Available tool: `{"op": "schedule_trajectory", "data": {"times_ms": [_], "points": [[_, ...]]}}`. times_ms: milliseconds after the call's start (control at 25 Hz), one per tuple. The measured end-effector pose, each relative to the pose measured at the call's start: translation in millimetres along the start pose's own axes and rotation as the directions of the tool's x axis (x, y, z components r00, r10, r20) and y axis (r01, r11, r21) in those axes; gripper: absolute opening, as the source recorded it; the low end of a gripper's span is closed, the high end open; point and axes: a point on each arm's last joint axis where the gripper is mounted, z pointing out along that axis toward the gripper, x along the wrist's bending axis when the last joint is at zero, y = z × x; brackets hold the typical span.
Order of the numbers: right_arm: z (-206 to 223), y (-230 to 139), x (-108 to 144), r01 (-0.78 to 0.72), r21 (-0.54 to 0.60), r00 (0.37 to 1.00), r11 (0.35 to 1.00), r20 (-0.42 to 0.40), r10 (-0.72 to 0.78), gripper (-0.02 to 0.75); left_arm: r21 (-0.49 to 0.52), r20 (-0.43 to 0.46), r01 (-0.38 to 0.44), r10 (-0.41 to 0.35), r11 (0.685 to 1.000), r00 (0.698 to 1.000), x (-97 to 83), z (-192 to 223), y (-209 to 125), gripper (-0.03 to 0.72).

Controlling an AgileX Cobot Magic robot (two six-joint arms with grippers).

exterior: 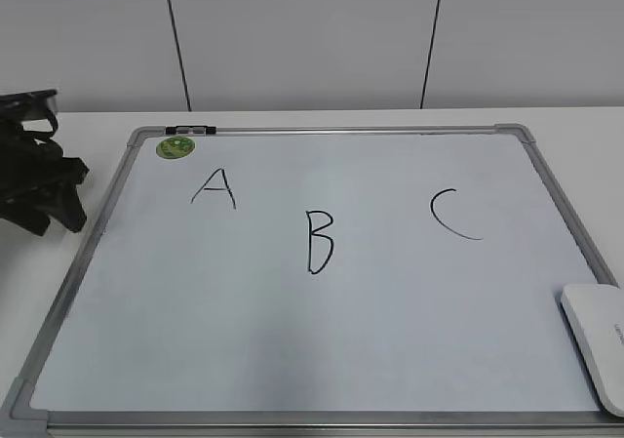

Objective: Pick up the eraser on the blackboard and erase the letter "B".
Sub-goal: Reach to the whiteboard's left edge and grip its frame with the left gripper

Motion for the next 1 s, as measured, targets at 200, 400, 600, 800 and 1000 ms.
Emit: {"op": "schedule_trajectory", "data": {"times_ms": [200, 400, 600, 800, 1000], "points": [[0.0, 0.0, 0.0, 0.000, 0.000, 1.000, 1.000, 0.000, 0.000, 0.587, 0.018, 0.018, 0.017, -0.018, 1.000, 1.000, 1.8, 16.0, 3.1, 0.352], [0.0, 0.0, 0.0, 0.000, 0.000, 1.000, 1.000, 0.000, 0.000, 0.587, 0.032, 0.027, 0.017, -0.018, 0.999, 0.999, 2.9, 25.5, 2.8, 0.348], [0.0, 0.0, 0.0, 0.000, 0.000, 1.000, 1.000, 0.000, 0.000, 0.587, 0.010, 0.035, 0.021, -0.022, 1.000, 0.999, 2.8, 28.1, 5.9, 0.347], [0.0, 0.0, 0.0, 0.000, 0.000, 1.000, 1.000, 0.000, 0.000, 0.587, 0.018, 0.040, 0.023, -0.024, 1.000, 0.999, 3.3, 32.9, 5.5, 0.347], [0.0, 0.0, 0.0, 0.000, 0.000, 1.000, 1.000, 0.000, 0.000, 0.587, 0.023, 0.043, 0.027, -0.028, 0.999, 0.999, 3.5, 35.1, 5.2, 0.346]]}}
